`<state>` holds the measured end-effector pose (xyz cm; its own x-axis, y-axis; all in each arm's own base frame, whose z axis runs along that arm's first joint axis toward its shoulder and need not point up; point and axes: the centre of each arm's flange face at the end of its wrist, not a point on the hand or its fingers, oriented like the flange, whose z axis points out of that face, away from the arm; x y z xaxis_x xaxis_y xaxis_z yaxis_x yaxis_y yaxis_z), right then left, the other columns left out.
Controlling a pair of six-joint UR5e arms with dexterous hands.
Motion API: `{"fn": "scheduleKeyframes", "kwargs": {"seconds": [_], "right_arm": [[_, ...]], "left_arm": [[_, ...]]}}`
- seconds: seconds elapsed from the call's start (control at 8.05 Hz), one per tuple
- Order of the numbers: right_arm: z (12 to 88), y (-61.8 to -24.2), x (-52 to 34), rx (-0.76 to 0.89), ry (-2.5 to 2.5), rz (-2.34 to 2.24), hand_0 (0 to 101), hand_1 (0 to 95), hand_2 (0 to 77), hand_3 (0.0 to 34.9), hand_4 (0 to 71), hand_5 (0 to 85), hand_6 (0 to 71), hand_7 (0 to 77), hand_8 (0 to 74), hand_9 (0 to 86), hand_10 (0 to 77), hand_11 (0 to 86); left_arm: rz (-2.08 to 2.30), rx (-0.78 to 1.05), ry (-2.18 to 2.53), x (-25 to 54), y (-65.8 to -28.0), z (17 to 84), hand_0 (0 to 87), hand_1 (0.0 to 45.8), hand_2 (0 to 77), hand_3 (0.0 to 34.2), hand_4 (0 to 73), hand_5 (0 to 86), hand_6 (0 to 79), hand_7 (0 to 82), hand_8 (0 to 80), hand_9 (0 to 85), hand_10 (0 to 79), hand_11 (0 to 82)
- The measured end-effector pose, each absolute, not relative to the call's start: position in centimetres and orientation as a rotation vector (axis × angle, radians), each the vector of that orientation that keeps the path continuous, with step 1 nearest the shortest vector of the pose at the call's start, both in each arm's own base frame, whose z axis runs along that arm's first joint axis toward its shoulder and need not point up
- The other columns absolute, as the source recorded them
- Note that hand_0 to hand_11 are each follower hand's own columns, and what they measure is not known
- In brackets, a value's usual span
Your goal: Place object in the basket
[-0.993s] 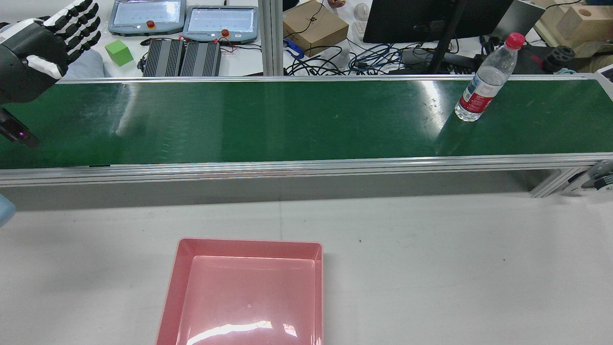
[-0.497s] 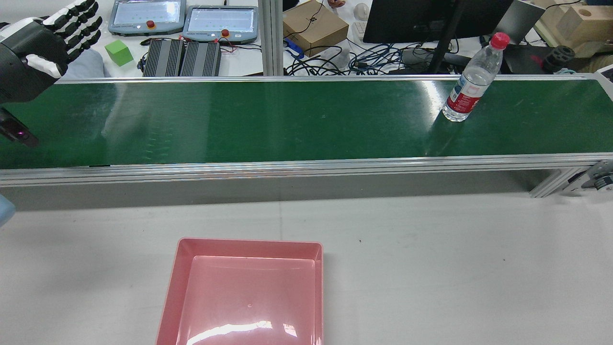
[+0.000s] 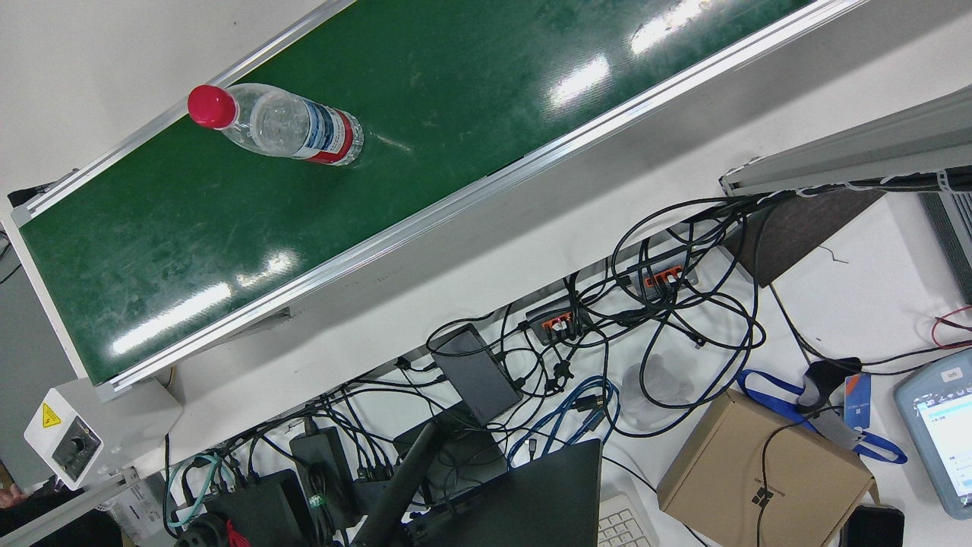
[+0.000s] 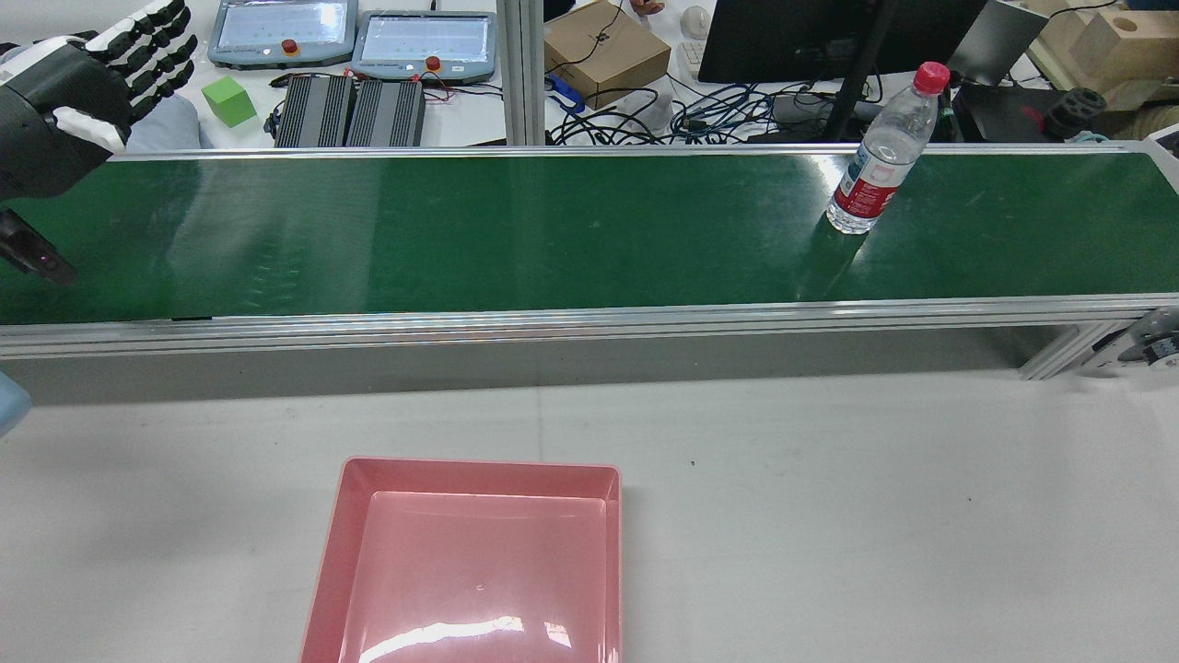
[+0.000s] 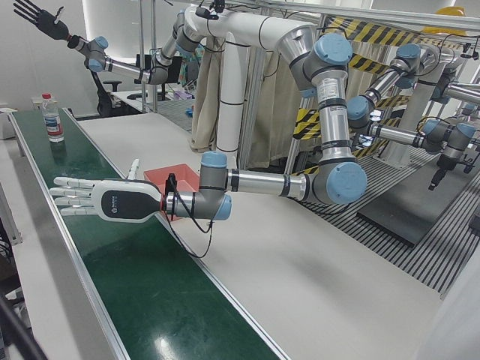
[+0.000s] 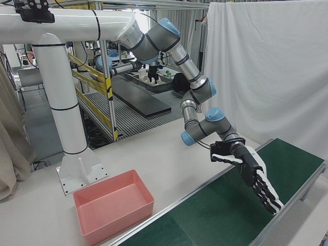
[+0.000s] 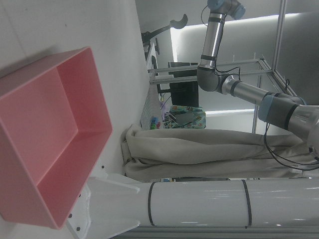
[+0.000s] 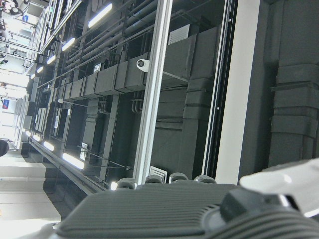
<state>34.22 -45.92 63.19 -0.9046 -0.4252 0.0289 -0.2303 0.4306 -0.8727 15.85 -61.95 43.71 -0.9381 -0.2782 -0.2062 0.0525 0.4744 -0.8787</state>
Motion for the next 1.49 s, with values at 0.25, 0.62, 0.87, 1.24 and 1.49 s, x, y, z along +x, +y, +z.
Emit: {"fn": "scheduleKeyframes", "kwargs": {"seconds": [0.25, 0.62, 0.87, 1.24, 1.49], "right_arm": [[63.2, -45.92, 34.22, -0.577, 2.485, -1.471, 0, 0.0, 1.1, 0.1, 0.5, 0.0, 0.0, 0.5, 0.0, 0.0, 0.5, 0.0], [63.2, -45.92, 34.22, -0.577, 2.485, -1.47, 0, 0.0, 1.1, 0.1, 0.5, 0.0, 0.0, 0.5, 0.0, 0.0, 0.5, 0.0], [63.19, -45.92, 34.22, -0.577, 2.486, -1.47, 0, 0.0, 1.1, 0.1, 0.5, 0.0, 0.0, 0.5, 0.0, 0.0, 0.5, 0.0], [63.19, -45.92, 34.22, -0.577, 2.486, -1.47, 0, 0.0, 1.1, 0.2, 0.5, 0.0, 0.0, 0.5, 0.0, 0.0, 0.0, 0.0], [63.2, -45.92, 34.22, -0.577, 2.486, -1.47, 0, 0.0, 1.1, 0.1, 0.5, 0.0, 0.0, 0.5, 0.0, 0.0, 0.0, 0.0]], "left_arm": [[-1.453, -0.185, 2.398, 15.87, -61.91, 43.79, 51.9, 2.2, 0.0, 2.0, 2.7, 5.4, 0.0, 0.5, 2.2, 2.2, 0.0, 1.6], [-1.454, -0.184, 2.396, 15.88, -61.92, 43.81, 52.0, 2.7, 0.0, 3.4, 1.1, 3.3, 0.0, 0.5, 0.5, 1.1, 0.0, 1.6], [-1.453, -0.183, 2.397, 15.86, -61.93, 43.77, 51.9, 2.7, 0.0, 4.0, 1.1, 3.3, 0.0, 0.5, 0.5, 1.1, 0.0, 1.6], [-1.454, -0.181, 2.396, 15.84, -61.92, 43.82, 52.0, 2.7, 0.0, 4.0, 1.1, 3.8, 0.0, 0.5, 0.5, 1.1, 0.0, 1.6], [-1.449, -0.17, 2.394, 15.86, -61.93, 43.79, 51.9, 2.7, 0.0, 4.1, 1.1, 3.8, 0.0, 0.5, 0.0, 1.1, 0.0, 1.6]]}}
